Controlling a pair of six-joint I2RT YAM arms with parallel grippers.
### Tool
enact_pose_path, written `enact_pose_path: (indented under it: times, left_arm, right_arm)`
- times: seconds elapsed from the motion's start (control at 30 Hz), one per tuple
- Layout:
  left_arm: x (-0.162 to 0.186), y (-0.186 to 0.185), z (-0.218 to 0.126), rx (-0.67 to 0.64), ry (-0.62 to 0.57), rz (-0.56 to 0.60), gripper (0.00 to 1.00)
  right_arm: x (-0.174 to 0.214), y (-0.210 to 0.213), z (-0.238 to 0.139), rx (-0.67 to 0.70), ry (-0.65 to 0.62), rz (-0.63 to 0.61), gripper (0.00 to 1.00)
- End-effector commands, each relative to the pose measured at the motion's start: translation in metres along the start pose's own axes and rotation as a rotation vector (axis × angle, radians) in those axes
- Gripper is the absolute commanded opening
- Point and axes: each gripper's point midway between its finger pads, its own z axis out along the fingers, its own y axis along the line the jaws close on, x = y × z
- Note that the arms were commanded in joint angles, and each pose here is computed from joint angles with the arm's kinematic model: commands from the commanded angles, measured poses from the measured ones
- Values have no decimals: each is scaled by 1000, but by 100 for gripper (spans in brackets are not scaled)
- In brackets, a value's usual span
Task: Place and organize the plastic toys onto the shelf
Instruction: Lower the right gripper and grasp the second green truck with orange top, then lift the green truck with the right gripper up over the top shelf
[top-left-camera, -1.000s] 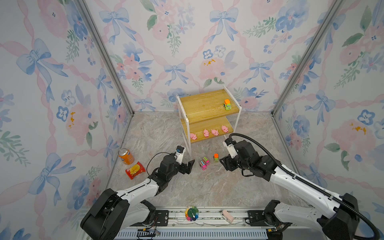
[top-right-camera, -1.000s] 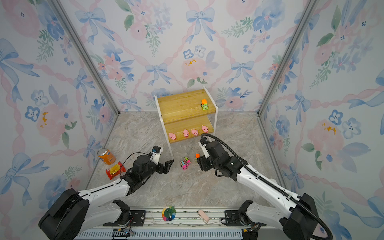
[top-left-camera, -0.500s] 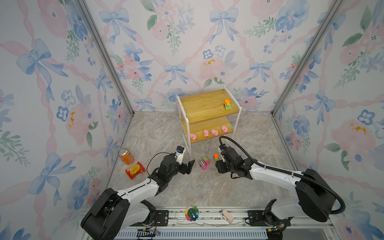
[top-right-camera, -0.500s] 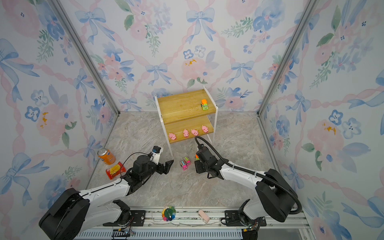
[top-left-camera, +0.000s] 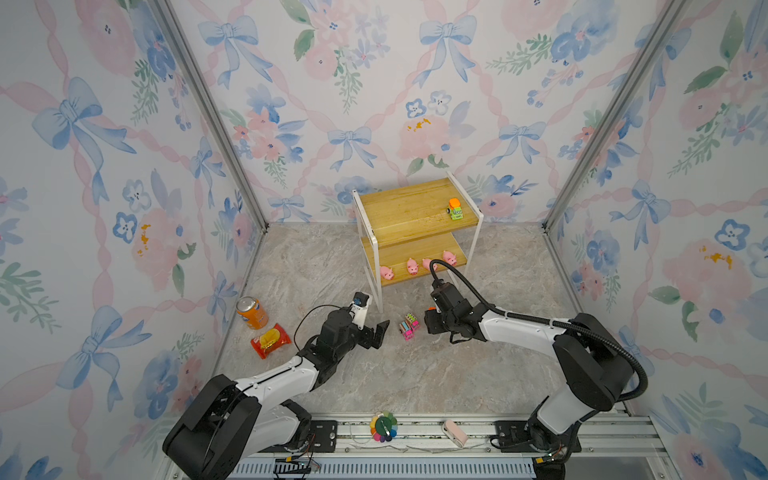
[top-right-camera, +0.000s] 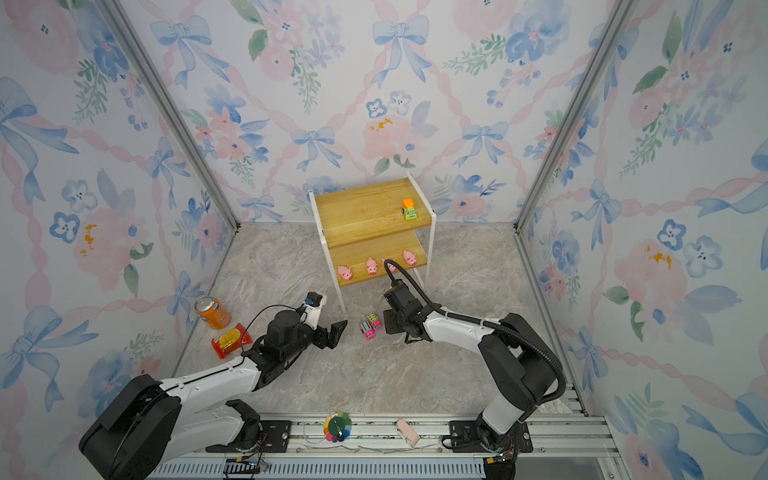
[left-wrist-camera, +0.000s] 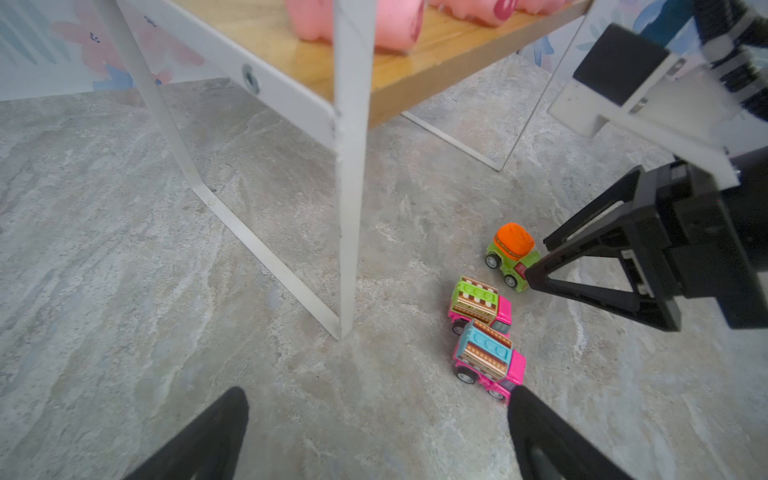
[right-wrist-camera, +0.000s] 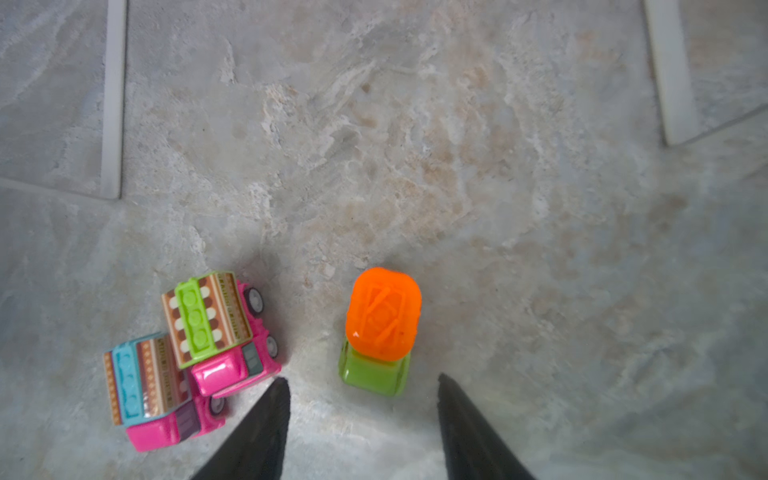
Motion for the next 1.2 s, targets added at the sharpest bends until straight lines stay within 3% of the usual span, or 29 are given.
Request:
enact_pose_path:
  times: [0.0, 0.57, 0.77, 0.97, 1.17]
  left_arm:
    - [3, -1, 1, -4, 13, 4, 98]
    - [8, 0, 3, -7, 27, 4, 98]
    - [7, 0, 2, -9, 22, 3, 98]
    - [7, 0, 2, -9, 22, 4, 98]
    - [6, 0, 0, -7, 15, 7, 98]
  right_arm:
    - [-4, -3, 9, 12, 1, 14, 59]
    - [-5, -2, 32, 16, 22, 6, 49]
    - [-3, -6, 34, 39, 24, 4, 40]
    - [-2, -7, 26, 36, 18, -7, 30]
    - [0, 5, -1, -42, 46, -31, 29]
